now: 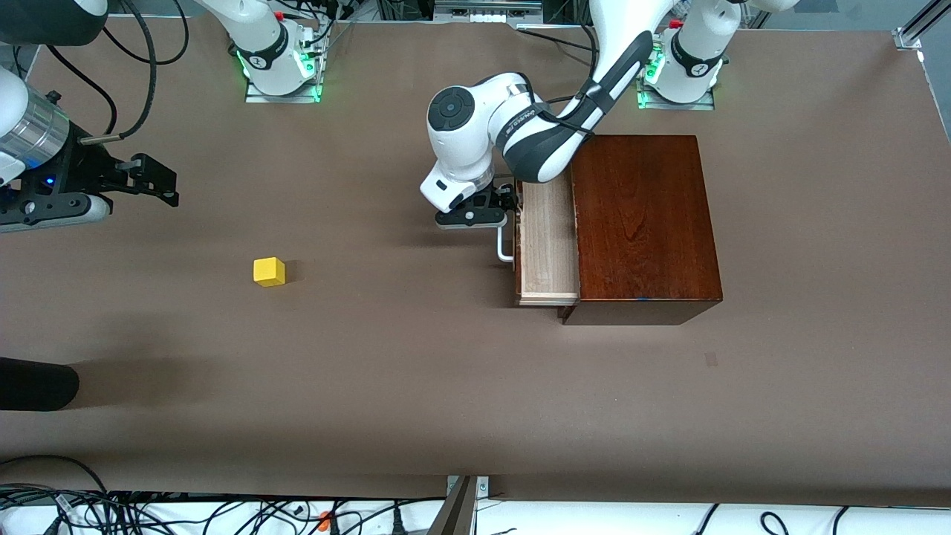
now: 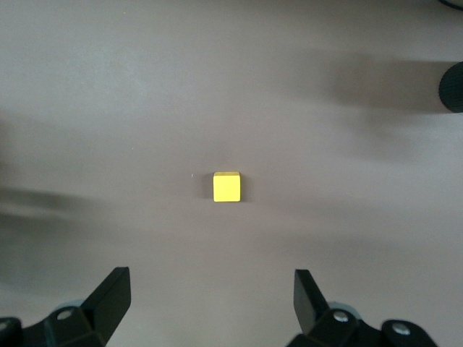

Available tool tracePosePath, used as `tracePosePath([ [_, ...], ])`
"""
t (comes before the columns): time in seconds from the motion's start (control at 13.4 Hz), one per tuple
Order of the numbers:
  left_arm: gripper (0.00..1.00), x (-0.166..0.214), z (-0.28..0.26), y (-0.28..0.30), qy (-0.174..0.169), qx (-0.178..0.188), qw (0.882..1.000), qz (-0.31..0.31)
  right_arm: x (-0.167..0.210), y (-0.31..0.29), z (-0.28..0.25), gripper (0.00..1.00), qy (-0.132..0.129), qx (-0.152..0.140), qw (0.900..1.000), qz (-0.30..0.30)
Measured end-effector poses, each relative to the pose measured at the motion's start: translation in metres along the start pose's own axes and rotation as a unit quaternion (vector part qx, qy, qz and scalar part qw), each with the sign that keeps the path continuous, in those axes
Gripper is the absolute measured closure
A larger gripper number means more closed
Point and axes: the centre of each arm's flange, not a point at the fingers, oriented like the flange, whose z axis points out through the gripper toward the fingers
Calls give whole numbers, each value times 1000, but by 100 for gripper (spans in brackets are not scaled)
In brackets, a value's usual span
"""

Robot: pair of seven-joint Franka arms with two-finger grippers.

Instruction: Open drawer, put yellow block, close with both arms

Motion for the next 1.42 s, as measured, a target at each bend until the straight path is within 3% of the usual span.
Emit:
tracePosePath([
  [0.6,0,-6,-1,5,-2,9,1000,9,0,0,0,0,0,0,1000,0],
  [0.89,0,-26,-25,21,-1,34,999,31,0,0,0,0,0,0,1000,0],
  [1.12,0,-19,-63,18,3,56,998,24,0,0,0,0,0,0,1000,0],
  [1.42,0,11,-161,-35,17,67,998,-3,0,0,0,0,0,0,1000,0],
])
